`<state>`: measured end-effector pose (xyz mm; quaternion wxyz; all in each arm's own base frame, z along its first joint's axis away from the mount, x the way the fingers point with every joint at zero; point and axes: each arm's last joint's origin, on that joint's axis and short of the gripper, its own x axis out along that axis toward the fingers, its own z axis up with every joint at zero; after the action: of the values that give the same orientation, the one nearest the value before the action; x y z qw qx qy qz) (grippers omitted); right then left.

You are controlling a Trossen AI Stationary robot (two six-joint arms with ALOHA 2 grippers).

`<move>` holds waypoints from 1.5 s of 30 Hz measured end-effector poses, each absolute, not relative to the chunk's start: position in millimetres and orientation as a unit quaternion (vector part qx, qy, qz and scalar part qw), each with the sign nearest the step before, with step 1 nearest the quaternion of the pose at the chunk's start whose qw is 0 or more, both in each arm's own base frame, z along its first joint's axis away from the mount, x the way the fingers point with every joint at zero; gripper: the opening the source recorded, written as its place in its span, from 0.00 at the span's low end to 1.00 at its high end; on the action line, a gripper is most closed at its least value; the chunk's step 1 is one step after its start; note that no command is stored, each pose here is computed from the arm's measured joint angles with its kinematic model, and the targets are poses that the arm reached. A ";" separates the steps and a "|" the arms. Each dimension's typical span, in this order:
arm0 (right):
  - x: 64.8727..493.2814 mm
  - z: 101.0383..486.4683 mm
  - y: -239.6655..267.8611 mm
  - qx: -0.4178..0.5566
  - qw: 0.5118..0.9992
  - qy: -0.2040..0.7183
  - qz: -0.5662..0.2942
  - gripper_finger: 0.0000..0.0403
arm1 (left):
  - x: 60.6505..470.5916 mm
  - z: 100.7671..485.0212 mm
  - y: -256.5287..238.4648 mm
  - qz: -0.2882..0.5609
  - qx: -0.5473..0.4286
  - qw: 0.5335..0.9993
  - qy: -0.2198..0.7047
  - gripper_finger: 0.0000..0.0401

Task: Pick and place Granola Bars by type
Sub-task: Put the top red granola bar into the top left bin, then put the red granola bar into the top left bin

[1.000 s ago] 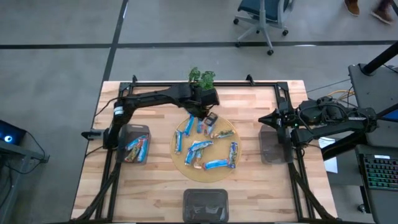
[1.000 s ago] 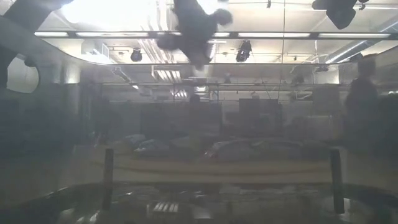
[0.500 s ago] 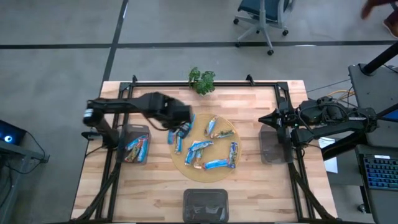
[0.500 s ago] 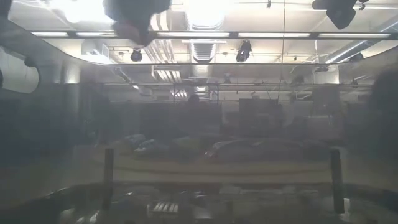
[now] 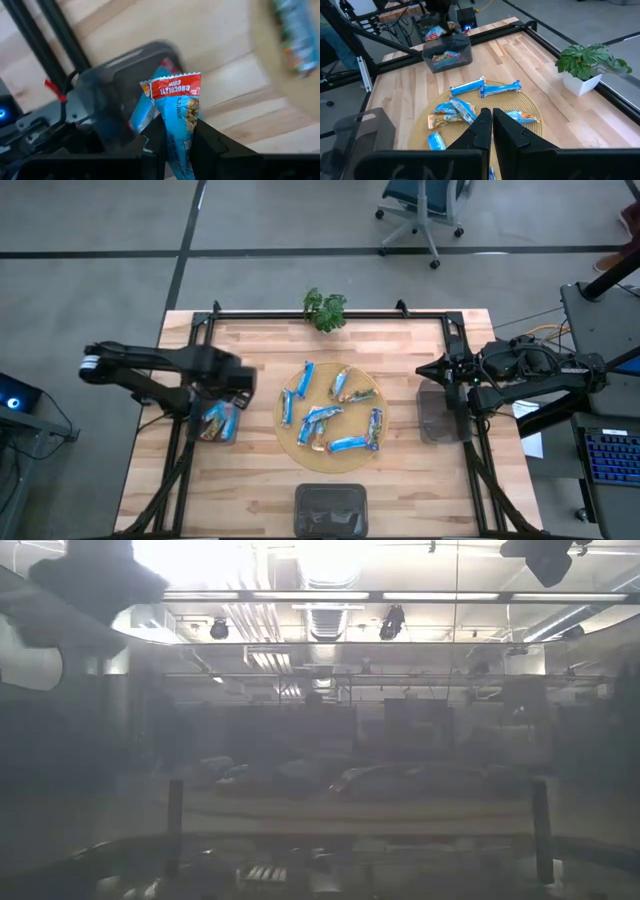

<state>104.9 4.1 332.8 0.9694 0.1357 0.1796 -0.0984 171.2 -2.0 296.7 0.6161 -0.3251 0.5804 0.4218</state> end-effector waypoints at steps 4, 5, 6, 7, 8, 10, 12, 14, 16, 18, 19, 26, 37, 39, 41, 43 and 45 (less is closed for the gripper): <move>104.9 332.8 4.1 0.136 0.969 0.180 -0.098 0.02 | 149.3 280.7 -2.7 0.404 -0.326 0.603 0.606 0.12; 104.9 332.8 4.1 0.136 0.969 0.180 -0.098 0.02 | 145.3 277.2 -2.8 0.399 -0.324 0.602 0.611 0.12; 104.9 332.8 4.1 0.136 0.969 0.180 -0.098 0.02 | 142.4 274.0 -2.7 0.394 -0.318 0.605 0.615 0.12; 104.9 332.8 4.1 0.136 0.969 0.180 -0.098 0.02 | 140.5 271.1 -2.7 0.387 -0.313 0.608 0.618 0.12; 104.9 332.8 4.1 0.136 0.969 0.180 -0.098 0.02 | 139.1 268.7 -2.6 0.381 -0.309 0.612 0.620 0.12; 104.9 332.8 4.1 0.136 0.969 0.180 -0.099 0.02 | 137.9 264.2 -2.8 0.367 -0.301 0.618 0.627 0.12; 104.9 332.8 4.1 0.136 0.969 0.180 -0.099 0.02 | 139.4 262.2 -3.0 0.350 -0.296 0.625 0.631 0.12; 104.9 332.8 4.1 0.137 0.969 0.180 -0.099 0.02 | 141.6 260.9 -3.2 0.340 -0.291 0.633 0.632 0.12; 104.9 332.8 4.1 0.137 0.969 0.180 -0.099 0.02 | 144.0 259.3 -3.2 0.326 -0.282 0.644 0.633 0.13; 104.9 332.8 4.1 0.137 0.969 0.180 -0.098 0.02 | 145.3 258.1 -3.3 0.313 -0.269 0.650 0.638 0.15; 104.9 332.8 4.1 0.137 0.969 0.179 -0.099 0.02 | 145.7 257.2 -3.3 0.310 -0.264 0.649 0.642 0.16; 105.3 332.7 4.2 0.137 0.969 0.180 -0.099 0.02 | 142.4 243.2 -3.1 0.308 -0.243 0.633 0.668 0.33; 107.4 332.1 4.4 0.141 0.968 0.183 -0.100 0.02 | 138.4 234.0 -6.2 0.298 -0.289 0.595 0.689 0.42; 108.1 331.8 4.4 0.141 0.968 0.184 -0.100 0.02 | 139.8 237.2 -6.6 0.291 -0.295 0.597 0.687 0.41; 108.9 331.5 4.5 0.140 0.967 0.186 -0.101 0.02 | 141.6 241.4 -6.8 0.287 -0.299 0.603 0.682 0.40; 111.0 330.8 4.7 0.140 0.967 0.190 -0.101 0.02 | 144.0 247.4 -6.9 0.281 -0.302 0.612 0.675 0.37; 111.9 330.4 4.8 0.139 0.966 0.192 -0.101 0.02 | 147.1 255.4 -7.0 0.270 -0.302 0.626 0.666 0.33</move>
<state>111.9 4.8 330.4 0.9662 0.1392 0.1918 -0.1015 147.1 -7.0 255.4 0.6260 -0.3021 0.6662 0.2704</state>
